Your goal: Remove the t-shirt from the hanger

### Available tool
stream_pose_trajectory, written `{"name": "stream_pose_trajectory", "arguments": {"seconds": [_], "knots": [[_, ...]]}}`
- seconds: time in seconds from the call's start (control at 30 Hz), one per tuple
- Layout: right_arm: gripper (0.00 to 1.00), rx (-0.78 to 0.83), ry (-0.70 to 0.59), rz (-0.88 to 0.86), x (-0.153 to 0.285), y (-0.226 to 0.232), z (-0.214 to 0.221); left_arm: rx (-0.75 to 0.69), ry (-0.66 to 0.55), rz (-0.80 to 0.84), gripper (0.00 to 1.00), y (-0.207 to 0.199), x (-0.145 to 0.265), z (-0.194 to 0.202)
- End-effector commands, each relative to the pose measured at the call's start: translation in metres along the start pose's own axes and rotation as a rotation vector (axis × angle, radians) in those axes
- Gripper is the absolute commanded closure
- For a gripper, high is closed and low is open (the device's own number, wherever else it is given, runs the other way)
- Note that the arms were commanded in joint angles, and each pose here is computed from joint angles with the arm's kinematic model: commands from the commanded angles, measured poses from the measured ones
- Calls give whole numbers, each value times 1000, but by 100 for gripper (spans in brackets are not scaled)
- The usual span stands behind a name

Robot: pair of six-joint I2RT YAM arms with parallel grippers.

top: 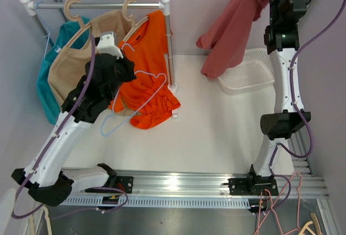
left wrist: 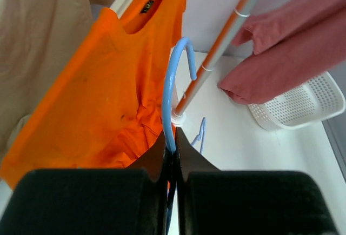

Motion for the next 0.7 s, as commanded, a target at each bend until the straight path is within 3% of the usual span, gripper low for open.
{"name": "stream_pose_trajectory", "arguments": {"seconds": [0.0, 0.17, 0.27, 0.3, 0.43, 0.57, 0.6, 0.63, 0.67], "knots": [[100, -13, -85, 59, 11, -19, -35, 10, -54, -39, 100, 14, -13, -17], [100, -55, 196, 299, 27, -101, 50, 20, -122, -75, 100, 37, -27, -30], [100, -83, 436, 529, 66, -153, 127, -15, -133, -85, 99, 41, -36, -39], [100, -78, 568, 637, 91, -180, 170, -30, -139, -74, 99, 39, -41, -41], [100, -120, 846, 806, 152, -246, 262, -65, -181, -1, 99, 24, -55, -51], [100, -154, 979, 895, 183, -286, 306, -100, -246, 81, 99, 9, -58, -66], [90, -176, 990, 900, 181, -284, 301, -116, -262, 89, 100, 7, -59, -73], [36, -179, 994, 932, 184, -288, 299, -126, -273, 100, 99, 5, -61, -75], [14, -166, 983, 965, 186, -291, 293, -136, -286, 123, 99, 0, -62, -78]]}}
Point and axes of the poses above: each gripper's point midway between its finger pads, its own x axis back along the fingers, its own y axis along the line the jaws close on, z = x × y, the point moved 1 cm from there along x, back along the fingers, and after that the axes turned 13 degrees about -x, right-handed, at the moved point
